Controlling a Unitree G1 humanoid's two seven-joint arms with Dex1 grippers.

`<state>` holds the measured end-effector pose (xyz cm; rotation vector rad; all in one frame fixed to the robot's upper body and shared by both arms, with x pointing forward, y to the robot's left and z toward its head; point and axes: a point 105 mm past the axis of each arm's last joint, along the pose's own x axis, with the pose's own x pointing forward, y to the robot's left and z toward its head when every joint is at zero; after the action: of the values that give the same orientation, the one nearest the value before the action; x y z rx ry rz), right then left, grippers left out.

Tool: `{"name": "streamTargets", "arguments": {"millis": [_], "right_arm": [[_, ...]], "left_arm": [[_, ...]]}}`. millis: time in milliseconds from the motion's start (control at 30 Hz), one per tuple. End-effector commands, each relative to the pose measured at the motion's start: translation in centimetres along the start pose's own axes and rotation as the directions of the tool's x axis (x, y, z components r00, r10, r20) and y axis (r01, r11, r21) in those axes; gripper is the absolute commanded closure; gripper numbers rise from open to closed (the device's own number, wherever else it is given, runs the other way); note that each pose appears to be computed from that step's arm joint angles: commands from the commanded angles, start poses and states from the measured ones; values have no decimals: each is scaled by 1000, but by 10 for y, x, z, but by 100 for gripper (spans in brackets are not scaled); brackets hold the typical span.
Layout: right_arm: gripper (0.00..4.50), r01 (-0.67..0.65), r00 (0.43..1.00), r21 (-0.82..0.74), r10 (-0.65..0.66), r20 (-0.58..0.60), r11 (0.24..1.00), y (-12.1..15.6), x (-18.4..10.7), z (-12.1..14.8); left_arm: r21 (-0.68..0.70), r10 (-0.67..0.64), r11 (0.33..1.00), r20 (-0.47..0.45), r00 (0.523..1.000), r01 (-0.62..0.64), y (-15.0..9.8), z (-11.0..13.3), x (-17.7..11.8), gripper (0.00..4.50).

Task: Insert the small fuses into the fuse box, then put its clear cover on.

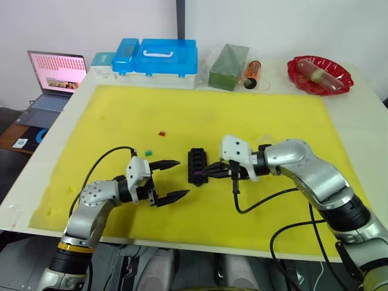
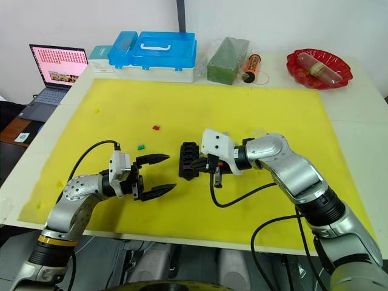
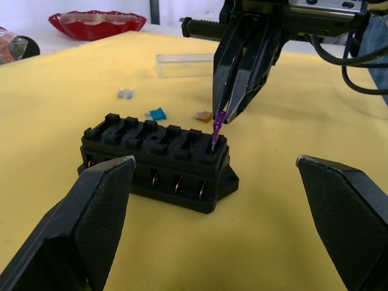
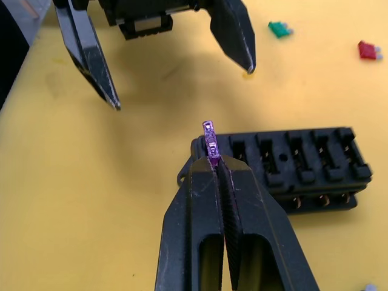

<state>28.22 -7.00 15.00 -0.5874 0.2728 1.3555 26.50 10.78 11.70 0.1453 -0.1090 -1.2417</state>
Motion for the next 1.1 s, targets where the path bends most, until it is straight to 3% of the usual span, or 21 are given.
{"name": "streamTargets", "arguments": {"millis": [33, 433, 1100], "right_arm": [[450, 8, 1000, -21, -8, 0, 1000, -1, -2, 3], [450, 26, 1000, -9, -26, -2, 1000, -5, -2, 2], [450, 4, 999, -68, -7, -38, 998, -4, -2, 2]], "left_arm": [[35, -10, 999, 12, 1000, 9, -1, 4, -1, 3], [41, -17, 999, 16, 1000, 16, -1, 1, 1, 3], [50, -29, 998, 30, 999, 28, -2, 21, 12, 3]]}}
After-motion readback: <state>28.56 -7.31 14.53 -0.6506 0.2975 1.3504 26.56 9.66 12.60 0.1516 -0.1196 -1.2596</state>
